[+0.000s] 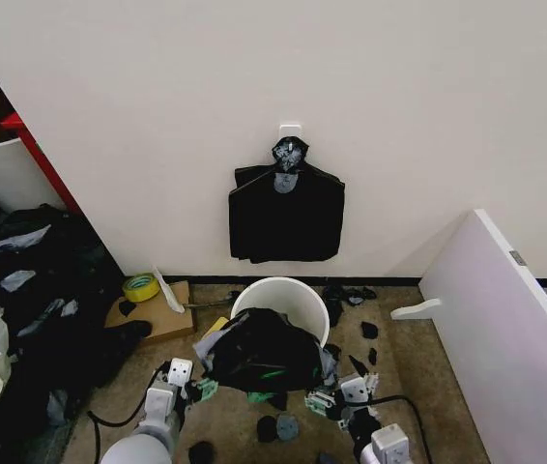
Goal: Place the garbage bag over the trash bin.
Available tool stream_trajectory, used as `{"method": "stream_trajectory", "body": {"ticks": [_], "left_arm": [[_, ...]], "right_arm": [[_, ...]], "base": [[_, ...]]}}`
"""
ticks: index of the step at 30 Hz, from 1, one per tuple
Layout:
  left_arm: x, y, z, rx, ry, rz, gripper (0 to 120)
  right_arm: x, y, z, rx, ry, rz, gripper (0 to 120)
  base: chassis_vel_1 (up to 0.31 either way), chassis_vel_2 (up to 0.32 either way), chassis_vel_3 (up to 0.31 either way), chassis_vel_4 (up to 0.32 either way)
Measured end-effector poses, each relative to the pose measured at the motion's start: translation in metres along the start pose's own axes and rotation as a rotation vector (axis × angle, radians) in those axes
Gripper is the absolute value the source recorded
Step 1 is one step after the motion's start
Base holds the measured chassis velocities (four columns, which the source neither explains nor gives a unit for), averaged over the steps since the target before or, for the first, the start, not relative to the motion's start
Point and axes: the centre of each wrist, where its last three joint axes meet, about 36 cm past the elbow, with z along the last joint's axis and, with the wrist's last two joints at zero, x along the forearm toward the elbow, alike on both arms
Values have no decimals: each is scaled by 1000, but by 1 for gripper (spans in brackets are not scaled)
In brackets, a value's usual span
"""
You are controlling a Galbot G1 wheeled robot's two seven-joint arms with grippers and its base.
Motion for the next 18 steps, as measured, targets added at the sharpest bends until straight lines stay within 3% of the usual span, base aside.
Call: {"method": "stream_trajectory", "body": {"ticks": [7,9,10,11,14,18], "left_arm": [[-8,5,23,-96,-205,83,100],[-7,6,25,-109,-220,92,100],[-3,12,32,-173,-267,143,100],[-3,14,32,-178,-271,152,100],[0,25,40,-215,-295,295,100],[-3,40,45,-243,-312,387,100]], "right_arm": [[-13,-4,25,74,-149,-132,100],[-14,-4,27,80,-156,-140,100],[-19,-3,32,92,-168,-148,100],[-20,-3,33,91,-168,-148,100],[-27,2,38,80,-162,-139,100],[-32,7,44,70,-150,-135,100]], "base": [[0,0,0,0],[0,0,0,0],[0,0,0,0],[0,0,0,0],[0,0,0,0],[0,0,0,0]]}}
